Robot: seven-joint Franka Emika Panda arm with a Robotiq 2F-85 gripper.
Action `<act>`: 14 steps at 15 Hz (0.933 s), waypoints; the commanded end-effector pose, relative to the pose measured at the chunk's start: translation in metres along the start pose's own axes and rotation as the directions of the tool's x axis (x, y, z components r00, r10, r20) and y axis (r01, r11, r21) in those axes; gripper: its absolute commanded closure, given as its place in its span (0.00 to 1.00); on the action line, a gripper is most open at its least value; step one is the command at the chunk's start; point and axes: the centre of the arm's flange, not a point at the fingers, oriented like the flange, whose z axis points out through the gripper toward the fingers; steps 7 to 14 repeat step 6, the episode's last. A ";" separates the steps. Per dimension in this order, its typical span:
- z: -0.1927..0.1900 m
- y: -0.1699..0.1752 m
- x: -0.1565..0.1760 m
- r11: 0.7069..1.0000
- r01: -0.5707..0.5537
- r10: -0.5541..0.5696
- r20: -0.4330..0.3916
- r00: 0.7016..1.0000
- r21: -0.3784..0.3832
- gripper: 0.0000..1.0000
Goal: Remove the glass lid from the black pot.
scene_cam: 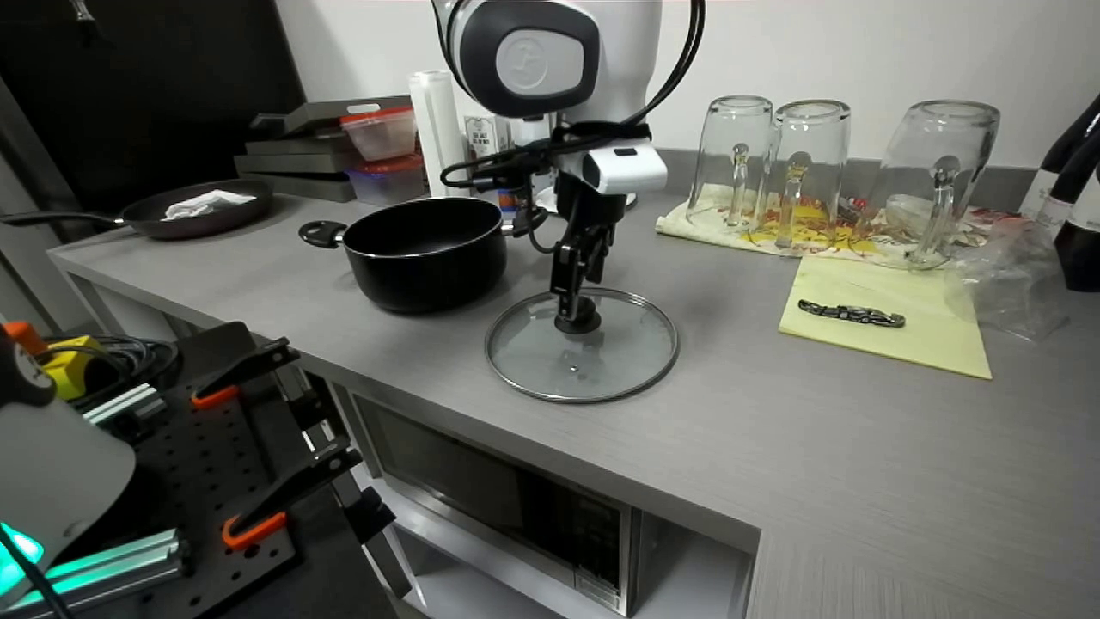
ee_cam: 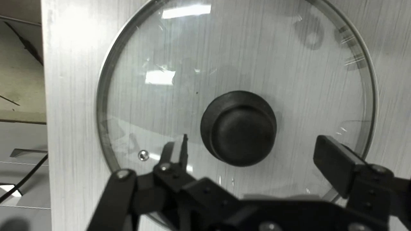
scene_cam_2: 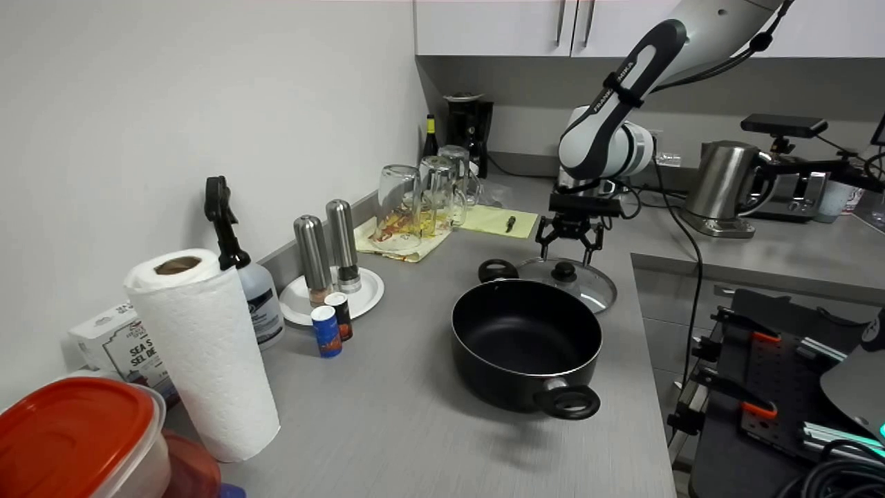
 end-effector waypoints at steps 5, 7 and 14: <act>-0.020 -0.006 -0.004 0.999 0.020 -0.020 -0.020 1.000 0.027 0.00; -0.020 -0.006 -0.004 0.999 0.020 -0.019 -0.020 1.000 0.027 0.00; -0.020 -0.006 -0.004 0.999 0.020 -0.019 -0.020 1.000 0.027 0.00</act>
